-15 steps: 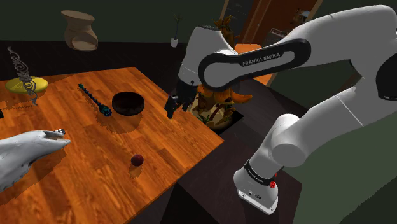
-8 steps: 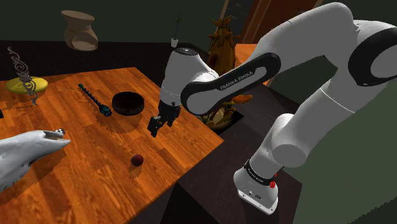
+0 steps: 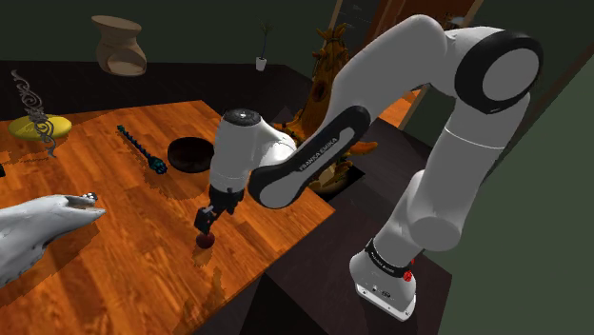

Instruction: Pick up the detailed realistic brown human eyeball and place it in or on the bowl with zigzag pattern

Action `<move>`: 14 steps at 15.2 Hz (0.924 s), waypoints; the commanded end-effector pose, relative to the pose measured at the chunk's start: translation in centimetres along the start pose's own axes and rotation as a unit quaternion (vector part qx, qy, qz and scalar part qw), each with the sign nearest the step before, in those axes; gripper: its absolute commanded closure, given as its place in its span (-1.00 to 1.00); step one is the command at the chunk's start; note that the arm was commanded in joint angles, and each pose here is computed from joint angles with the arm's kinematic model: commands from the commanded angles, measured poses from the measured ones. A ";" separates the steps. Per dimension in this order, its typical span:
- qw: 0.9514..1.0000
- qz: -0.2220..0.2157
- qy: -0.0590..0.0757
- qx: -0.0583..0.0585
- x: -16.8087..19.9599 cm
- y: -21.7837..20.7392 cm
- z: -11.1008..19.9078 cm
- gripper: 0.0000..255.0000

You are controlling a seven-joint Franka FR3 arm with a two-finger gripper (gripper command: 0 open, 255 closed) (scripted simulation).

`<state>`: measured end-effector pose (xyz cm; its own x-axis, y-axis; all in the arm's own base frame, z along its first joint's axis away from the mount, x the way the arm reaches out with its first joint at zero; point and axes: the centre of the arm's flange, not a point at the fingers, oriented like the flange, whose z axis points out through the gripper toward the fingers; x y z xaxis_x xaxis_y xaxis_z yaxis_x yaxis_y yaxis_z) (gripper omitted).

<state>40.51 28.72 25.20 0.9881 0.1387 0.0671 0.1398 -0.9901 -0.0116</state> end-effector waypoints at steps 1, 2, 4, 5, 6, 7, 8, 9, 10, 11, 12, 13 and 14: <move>1.000 -0.009 0.000 -0.001 0.3 -2.0 2.1 -1.00; 1.000 -0.010 0.000 -0.001 0.3 -2.2 2.3 -1.00; 1.000 -0.010 0.000 -0.001 0.3 -2.2 3.3 -1.00; 1.000 -0.010 0.000 -0.001 0.3 -2.2 3.9 -1.00; 1.000 -0.010 0.000 -0.001 0.3 -2.2 4.4 -1.00; 1.000 -0.010 0.000 -0.001 0.3 -2.2 4.9 -1.00; 1.000 -0.010 0.000 -0.001 0.3 -2.2 5.4 -1.00; 1.000 -0.010 0.000 -0.001 0.3 -2.2 6.3 -1.00; 1.000 -0.010 0.000 -0.001 0.3 -2.2 6.3 -1.00; 1.000 -0.010 0.000 -0.001 0.3 -2.2 6.3 -1.00; 1.000 -0.010 0.000 -0.001 0.3 -2.2 6.3 -1.00; 1.000 -0.010 0.000 -0.001 0.3 -2.2 6.3 -1.00; 1.000 -0.010 0.000 -0.001 0.3 -2.2 6.3 -1.00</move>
<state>40.92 31.01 19.01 0.9852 0.1581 0.0669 0.1590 -0.9873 -0.0076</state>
